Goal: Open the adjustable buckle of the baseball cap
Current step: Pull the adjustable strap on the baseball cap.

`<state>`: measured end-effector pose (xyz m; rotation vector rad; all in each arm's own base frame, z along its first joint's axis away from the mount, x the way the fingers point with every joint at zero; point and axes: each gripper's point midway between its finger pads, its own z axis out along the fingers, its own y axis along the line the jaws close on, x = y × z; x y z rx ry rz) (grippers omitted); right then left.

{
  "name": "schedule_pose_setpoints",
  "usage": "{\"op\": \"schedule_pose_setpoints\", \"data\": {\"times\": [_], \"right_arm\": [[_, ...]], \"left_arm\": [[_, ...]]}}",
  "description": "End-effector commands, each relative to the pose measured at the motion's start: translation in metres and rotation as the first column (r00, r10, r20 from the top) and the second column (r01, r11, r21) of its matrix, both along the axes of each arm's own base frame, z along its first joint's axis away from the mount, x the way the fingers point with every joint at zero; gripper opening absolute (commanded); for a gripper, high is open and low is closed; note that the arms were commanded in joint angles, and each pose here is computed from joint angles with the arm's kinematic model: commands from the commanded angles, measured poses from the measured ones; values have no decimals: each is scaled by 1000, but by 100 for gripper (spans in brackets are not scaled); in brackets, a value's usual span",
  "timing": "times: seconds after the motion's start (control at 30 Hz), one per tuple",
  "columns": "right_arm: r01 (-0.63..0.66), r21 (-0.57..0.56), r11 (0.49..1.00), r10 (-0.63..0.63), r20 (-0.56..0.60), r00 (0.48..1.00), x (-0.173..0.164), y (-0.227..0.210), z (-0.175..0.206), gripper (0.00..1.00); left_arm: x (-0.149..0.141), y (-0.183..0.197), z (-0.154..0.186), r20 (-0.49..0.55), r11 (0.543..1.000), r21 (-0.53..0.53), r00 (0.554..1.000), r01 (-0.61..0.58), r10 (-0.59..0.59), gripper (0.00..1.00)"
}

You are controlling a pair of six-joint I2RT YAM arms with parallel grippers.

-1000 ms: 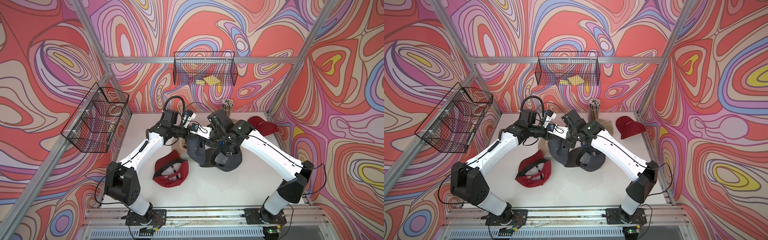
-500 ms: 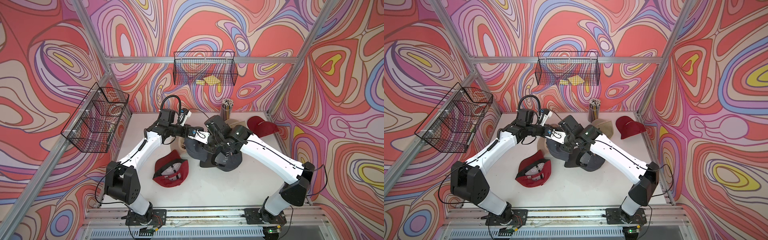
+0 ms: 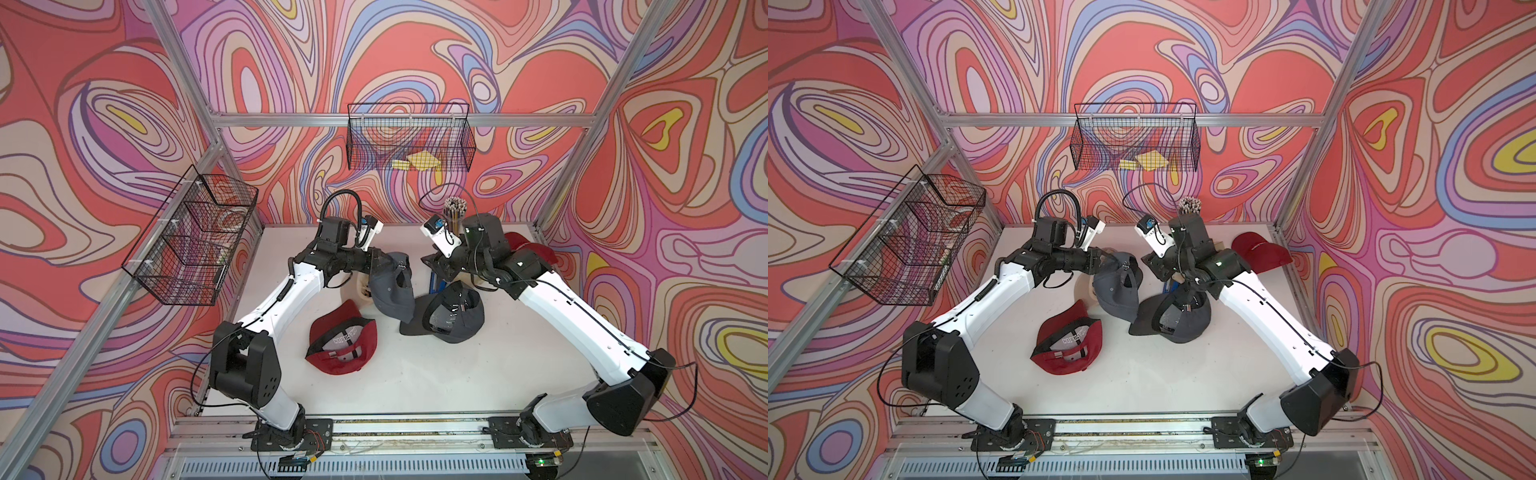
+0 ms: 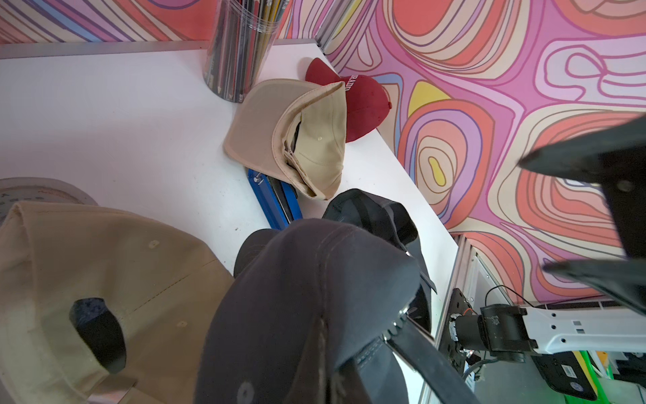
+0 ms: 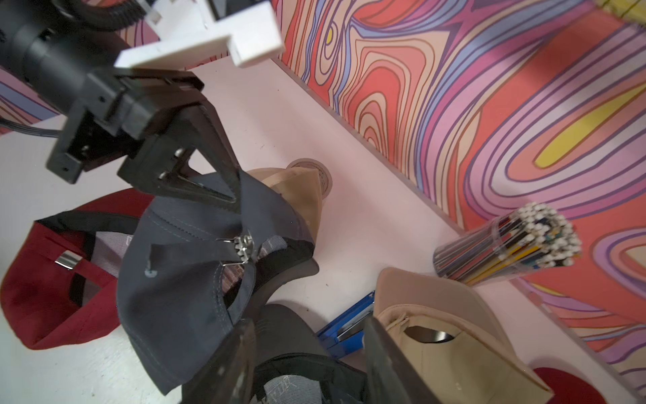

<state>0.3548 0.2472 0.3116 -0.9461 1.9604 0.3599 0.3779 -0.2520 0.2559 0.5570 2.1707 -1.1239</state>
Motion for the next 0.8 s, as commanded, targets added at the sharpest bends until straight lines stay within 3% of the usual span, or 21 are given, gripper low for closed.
{"op": "schedule_pose_setpoints", "data": {"times": [0.0,0.27,0.77], "right_arm": [[-106,153,983,127,-139,982,-9,19,-13,54],[-219,269,938,279,-211,937,-18,40,-35,54],[-230,247,941,284,-210,936,-11,43,-62,45]], "left_arm": [[-5,-7,16,53,996,-70,997,55,-51,0],[-13,-16,20,50,988,-115,993,107,-102,0],[-17,-17,26,56,984,-128,992,121,-115,0]]}}
